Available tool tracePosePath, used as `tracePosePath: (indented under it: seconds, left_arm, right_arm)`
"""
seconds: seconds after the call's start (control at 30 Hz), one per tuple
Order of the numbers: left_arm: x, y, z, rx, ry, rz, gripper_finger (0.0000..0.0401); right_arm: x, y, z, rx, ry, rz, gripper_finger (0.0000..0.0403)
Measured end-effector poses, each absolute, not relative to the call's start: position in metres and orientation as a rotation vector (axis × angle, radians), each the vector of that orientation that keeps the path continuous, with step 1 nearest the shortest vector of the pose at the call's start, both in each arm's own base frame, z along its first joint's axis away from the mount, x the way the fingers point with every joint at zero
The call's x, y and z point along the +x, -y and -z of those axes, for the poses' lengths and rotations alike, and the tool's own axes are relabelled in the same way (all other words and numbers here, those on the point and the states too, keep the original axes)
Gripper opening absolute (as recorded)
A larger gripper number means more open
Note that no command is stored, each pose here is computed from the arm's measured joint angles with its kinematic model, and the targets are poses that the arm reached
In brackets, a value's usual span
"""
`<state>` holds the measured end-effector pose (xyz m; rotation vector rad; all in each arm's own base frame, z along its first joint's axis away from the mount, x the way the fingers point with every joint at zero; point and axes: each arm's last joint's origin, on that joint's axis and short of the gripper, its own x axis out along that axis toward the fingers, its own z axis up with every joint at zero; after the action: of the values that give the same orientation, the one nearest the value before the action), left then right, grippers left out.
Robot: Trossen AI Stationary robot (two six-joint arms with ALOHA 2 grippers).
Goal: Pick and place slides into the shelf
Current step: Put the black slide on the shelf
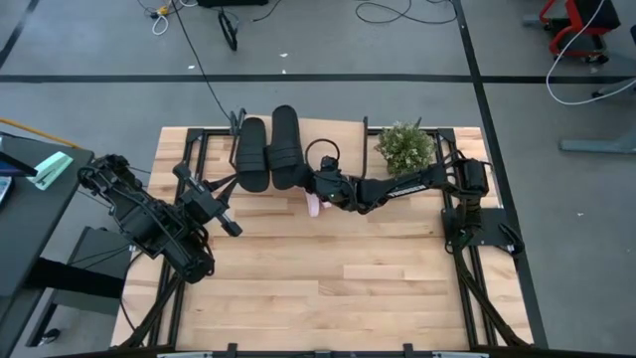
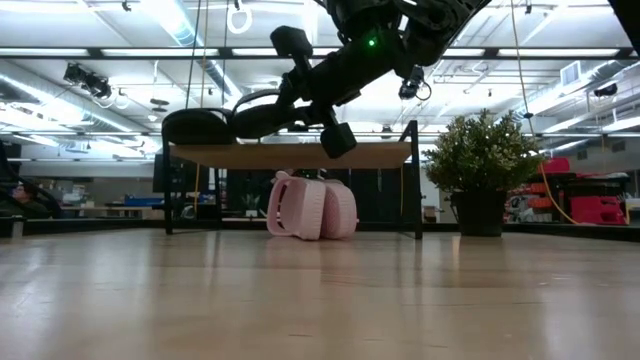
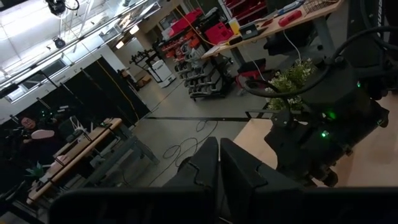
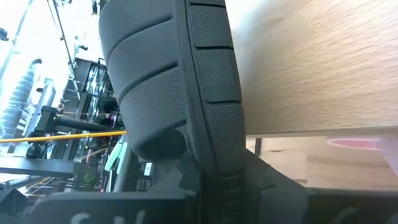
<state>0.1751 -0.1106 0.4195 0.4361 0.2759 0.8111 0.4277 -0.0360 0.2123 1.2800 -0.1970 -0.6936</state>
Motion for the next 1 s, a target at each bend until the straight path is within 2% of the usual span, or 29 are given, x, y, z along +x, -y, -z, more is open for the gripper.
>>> tracePosePath:
  seconds: [0.37, 0.67, 1.0]
  left_arm:
    - [0.183, 0.097, -0.419, 0.425, -0.292, -0.884, 0.0034]
    - [0.187, 0.089, -0.419, 0.413, -0.310, -0.921, 0.0022]
    - [0.187, 0.089, -0.419, 0.405, -0.322, -0.913, 0.0027]
  right_arm:
    - [0.428, 0.036, -0.213, 1.283, 0.200, 0.691, 0.0054]
    - [0.428, 0.033, -0.213, 1.291, 0.183, 0.668, 0.0116]
    - [0.429, 0.036, -0.212, 1.265, 0.111, 0.609, 0.0126]
